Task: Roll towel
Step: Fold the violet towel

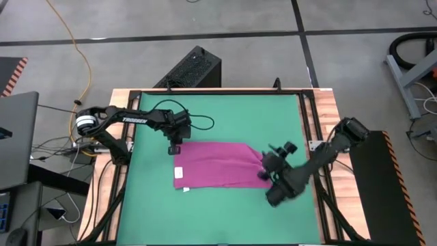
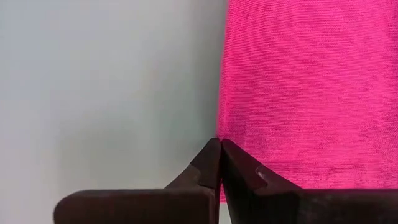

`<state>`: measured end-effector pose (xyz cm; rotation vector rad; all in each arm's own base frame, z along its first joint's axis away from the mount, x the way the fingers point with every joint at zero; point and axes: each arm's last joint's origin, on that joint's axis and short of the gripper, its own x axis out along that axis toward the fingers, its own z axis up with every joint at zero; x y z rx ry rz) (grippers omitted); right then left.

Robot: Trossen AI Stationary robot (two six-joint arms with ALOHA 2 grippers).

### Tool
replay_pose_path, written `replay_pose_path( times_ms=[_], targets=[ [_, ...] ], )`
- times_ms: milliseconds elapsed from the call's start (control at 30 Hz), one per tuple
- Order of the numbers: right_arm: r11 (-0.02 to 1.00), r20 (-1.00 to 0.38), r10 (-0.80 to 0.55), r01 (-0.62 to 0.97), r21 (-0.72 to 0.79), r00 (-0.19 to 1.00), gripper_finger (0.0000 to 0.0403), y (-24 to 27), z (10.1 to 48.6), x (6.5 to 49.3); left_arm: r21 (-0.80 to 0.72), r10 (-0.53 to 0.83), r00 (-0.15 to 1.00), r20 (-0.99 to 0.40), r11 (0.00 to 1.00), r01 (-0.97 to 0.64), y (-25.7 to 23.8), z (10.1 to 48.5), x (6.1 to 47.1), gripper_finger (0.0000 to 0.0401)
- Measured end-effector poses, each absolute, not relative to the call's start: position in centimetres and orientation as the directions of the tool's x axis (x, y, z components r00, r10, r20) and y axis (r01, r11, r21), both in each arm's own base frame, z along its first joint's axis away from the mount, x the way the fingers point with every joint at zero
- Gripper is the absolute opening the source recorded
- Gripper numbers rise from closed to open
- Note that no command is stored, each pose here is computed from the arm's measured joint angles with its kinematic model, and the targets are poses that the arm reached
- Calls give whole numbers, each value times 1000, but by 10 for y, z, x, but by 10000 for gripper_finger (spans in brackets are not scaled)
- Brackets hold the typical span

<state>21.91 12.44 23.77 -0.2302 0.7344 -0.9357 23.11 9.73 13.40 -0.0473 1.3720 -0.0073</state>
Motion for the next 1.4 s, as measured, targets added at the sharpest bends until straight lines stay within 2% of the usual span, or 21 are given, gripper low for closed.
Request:
replay_pose_path(
  times_ms=[100, 167, 333, 500, 667, 733, 833, 1000, 1167, 1300, 1400],
  targets=[
    [586, -556, -787, 602, -542, 266, 188, 99, 223, 224, -37, -34, 191, -981, 999, -16, 97, 134, 230, 0],
    [625, -592, -765, 514, -587, 254, 189, 91, 207, 221, -32, -33, 180, -983, 999, 8, 97, 134, 229, 0],
    [706, -603, -704, 463, -536, 375, 186, 90, 186, 184, -12, -26, 171, -985, 997, 83, 97, 134, 229, 0],
    [799, -544, -601, 440, -409, 585, 175, 91, 177, 140, 23, -4, 160, -987, 986, 167, 97, 135, 229, 0],
    [831, -536, -556, 438, -343, 635, 161, 79, 155, 127, 70, 51, 181, -982, 992, 102, 103, 156, 238, 0],
    [834, -533, -551, 455, -312, 642, 156, 76, 148, 126, 105, 93, 213, -973, 993, 49, 104, 176, 243, 0],
    [847, -525, -532, 421, -326, 664, 153, 78, 142, 129, 96, 102, 359, -928, 995, -35, 101, 206, 251, 0],
    [856, -510, -506, 333, -394, 696, 158, 82, 142, 141, 67, 65, 479, -876, 998, -12, 83, 224, 257, 0],
    [866, -528, -478, 274, -419, 702, 173, 82, 140, 154, 93, 64, 464, -884, 995, 41, 69, 220, 264, 0],
    [865, -487, -447, 226, -447, 750, 190, 86, 144, 166, 170, 162, 408, -899, 985, -17, 76, 215, 263, 0],
    [866, -489, -430, 193, -461, 759, 204, 87, 143, 171, 131, 143, 388, -911, 990, -56, 80, 214, 259, 0]
  ],
)
